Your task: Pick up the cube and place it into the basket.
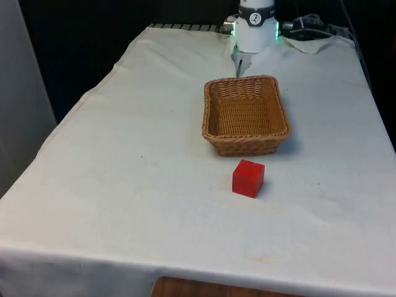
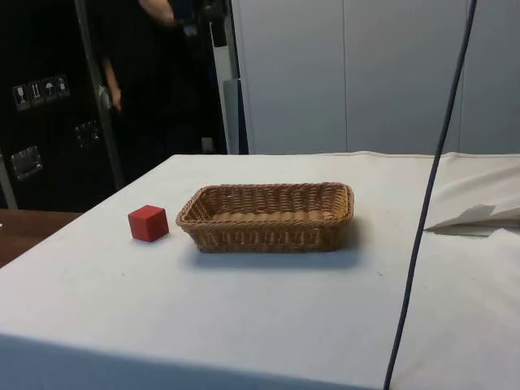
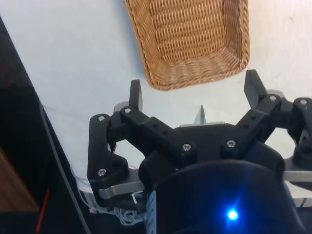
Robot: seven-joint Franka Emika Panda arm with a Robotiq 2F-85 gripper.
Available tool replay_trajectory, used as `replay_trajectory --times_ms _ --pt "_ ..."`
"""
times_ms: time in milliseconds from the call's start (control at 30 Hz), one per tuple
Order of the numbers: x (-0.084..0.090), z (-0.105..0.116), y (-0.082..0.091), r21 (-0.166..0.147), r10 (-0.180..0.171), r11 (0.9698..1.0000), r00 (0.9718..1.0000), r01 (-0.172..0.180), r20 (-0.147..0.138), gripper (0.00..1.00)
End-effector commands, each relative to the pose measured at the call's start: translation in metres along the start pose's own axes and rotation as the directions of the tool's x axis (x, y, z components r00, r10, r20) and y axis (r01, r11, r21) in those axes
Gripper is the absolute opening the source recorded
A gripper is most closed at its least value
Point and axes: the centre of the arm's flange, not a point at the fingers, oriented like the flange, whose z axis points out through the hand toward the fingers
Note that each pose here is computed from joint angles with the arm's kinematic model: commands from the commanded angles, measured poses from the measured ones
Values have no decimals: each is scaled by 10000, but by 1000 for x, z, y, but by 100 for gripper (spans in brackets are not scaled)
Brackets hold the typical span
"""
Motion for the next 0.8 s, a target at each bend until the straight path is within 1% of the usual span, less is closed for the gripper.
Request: replay_trajectory --times_ms 0,167,233,267,433,533,600,733,767 --pt "5 3 -2 17 61 10000 10000 -61 -8 100" --pt "19 12 -7 -27 139 9999 9998 -139 -106 100" --pt "19 12 -6 -70 96 9999 9999 -97 -95 100" --pt "25 15 -10 -44 169 9998 9997 -170 -152 100" --pt "36 23 -16 -105 243 9996 9994 -246 -254 100" --pt "39 25 -16 -184 230 9996 9994 -235 -267 100" --pt "48 30 -22 -181 314 9993 9989 -320 -356 100" --pt "56 35 -27 -248 367 9990 9984 -378 -426 100" --pt "60 38 -29 -270 402 9988 9981 -415 -462 100"
